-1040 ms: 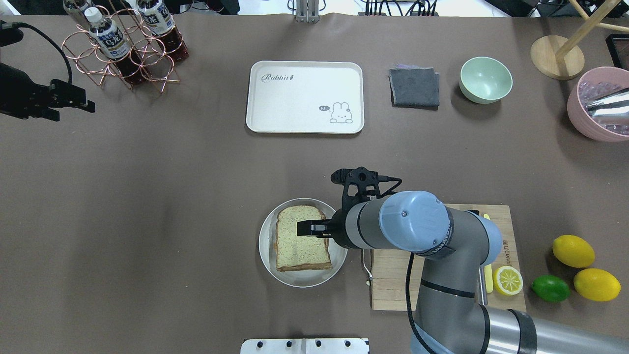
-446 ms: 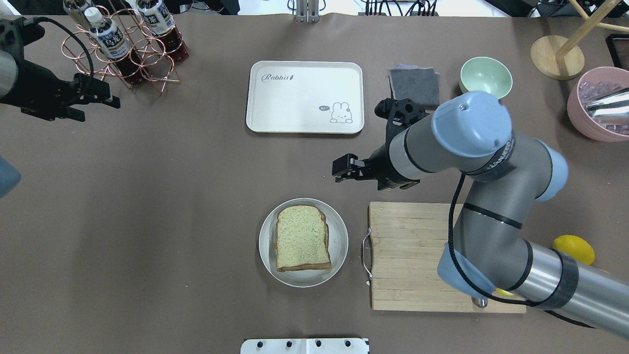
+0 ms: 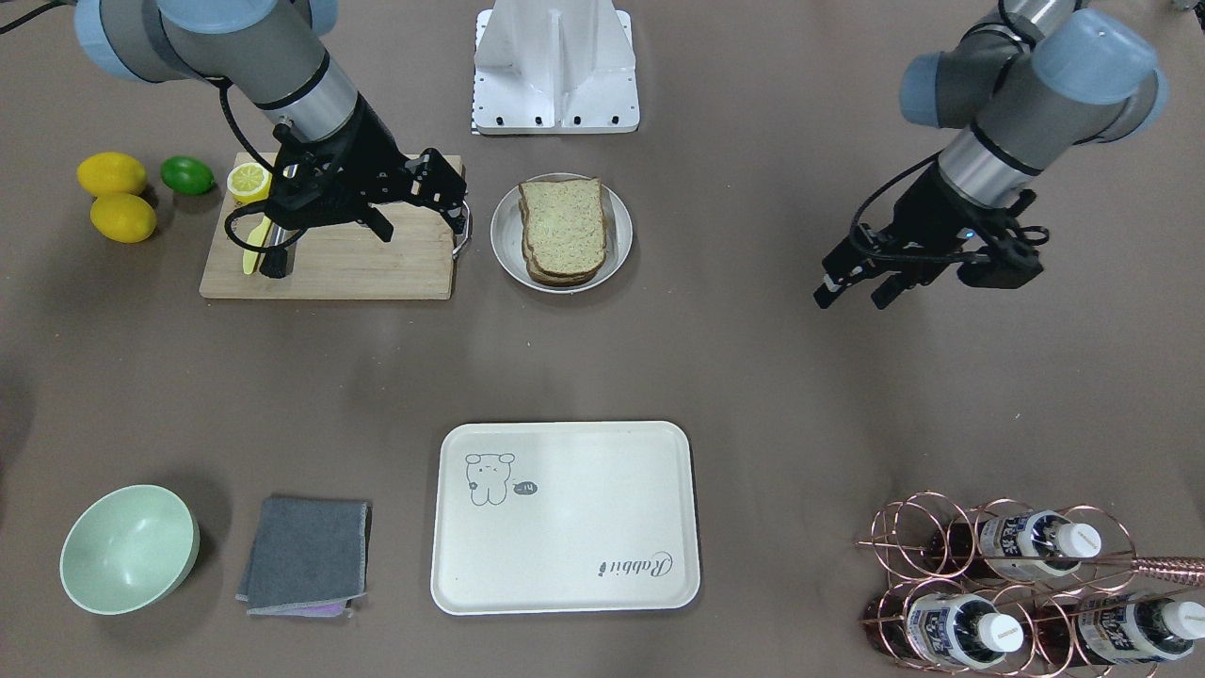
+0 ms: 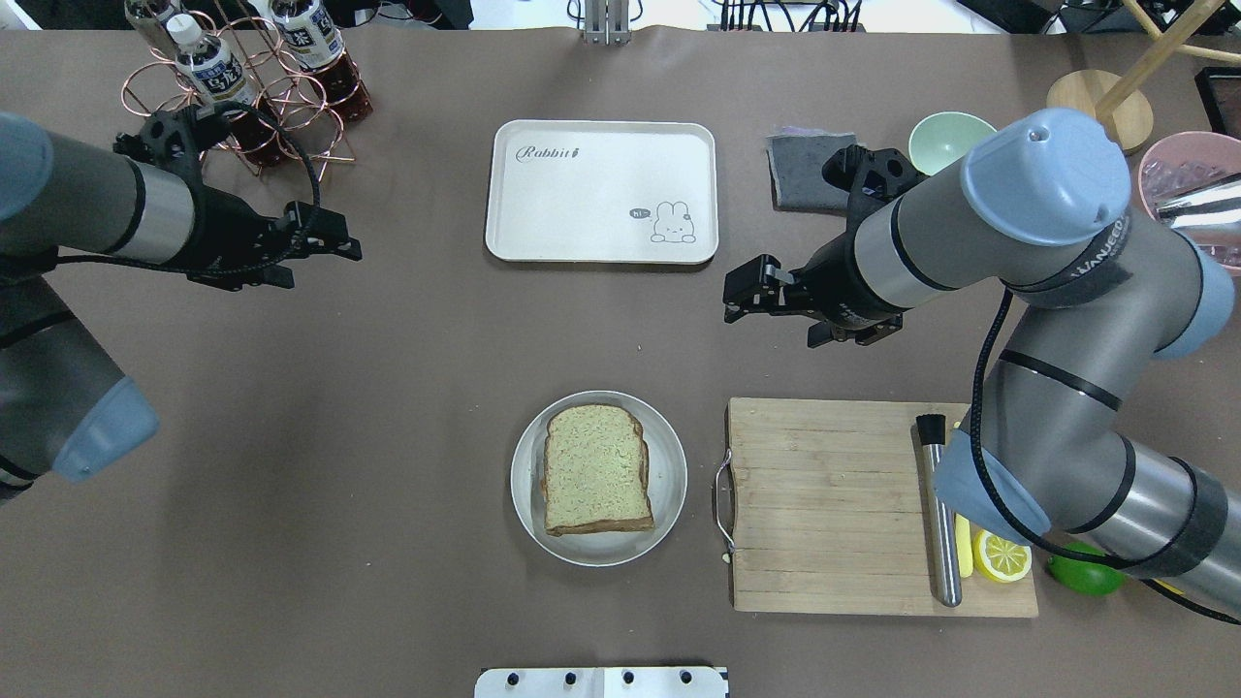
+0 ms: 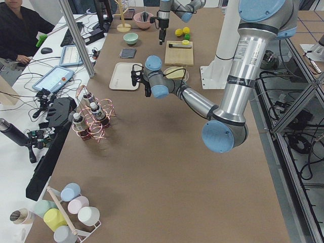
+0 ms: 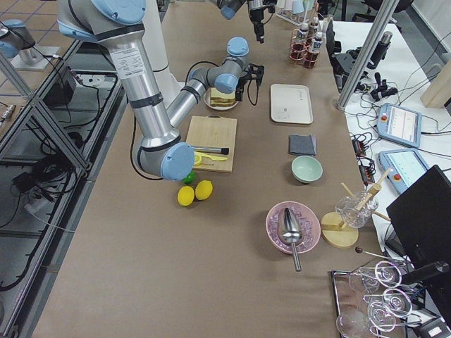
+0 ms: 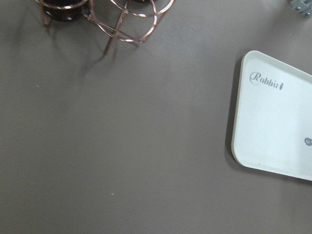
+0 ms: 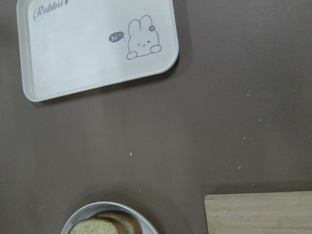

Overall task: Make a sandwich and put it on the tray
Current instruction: 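Release the bread and raise the right gripper while the left arm moves forward, then reach the left gripper to the plate rim and grasp the white plate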

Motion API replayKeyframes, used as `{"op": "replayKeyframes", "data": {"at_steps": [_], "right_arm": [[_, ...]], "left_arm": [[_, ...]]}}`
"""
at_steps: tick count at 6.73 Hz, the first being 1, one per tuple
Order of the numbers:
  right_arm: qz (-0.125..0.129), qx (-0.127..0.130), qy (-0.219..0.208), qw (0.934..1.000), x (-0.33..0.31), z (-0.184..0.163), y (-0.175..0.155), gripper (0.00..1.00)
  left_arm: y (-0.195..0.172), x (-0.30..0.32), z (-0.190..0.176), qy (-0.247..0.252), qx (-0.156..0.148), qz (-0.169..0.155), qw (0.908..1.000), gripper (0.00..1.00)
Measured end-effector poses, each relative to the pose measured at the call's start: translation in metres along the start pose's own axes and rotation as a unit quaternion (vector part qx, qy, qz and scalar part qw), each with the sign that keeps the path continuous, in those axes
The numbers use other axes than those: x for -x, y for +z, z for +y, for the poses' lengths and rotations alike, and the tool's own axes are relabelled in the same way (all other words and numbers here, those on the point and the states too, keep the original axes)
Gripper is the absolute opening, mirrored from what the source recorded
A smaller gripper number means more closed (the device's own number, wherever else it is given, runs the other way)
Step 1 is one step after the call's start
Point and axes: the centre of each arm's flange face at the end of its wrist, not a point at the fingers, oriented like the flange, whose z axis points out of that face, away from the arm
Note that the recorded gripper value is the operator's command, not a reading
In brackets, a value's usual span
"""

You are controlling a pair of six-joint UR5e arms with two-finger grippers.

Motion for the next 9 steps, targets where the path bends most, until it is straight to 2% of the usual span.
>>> {"op": "replayKeyframes", "data": {"at_steps": [3, 7, 9], "right_arm": [[0.009, -0.020, 0.026, 0.9994, -0.024, -0.023, -0.014, 1.00], [-0.001, -0.033, 0.036, 0.9988, -0.023, -0.030, -0.032, 1.00], [-0.004, -0.038, 0.037, 0.9986, -0.021, -0.035, -0.037, 1.00]], "left_arm": [[0.033, -0.003, 0.038, 0.013, 0.010, -0.012, 0.9998, 0.97], [0.058, -0.011, 0.084, 0.001, 0.020, -0.017, 0.9996, 0.96], [0.081, -0.031, 0.138, 0.008, 0.015, -0.013, 0.9998, 0.95]]}}
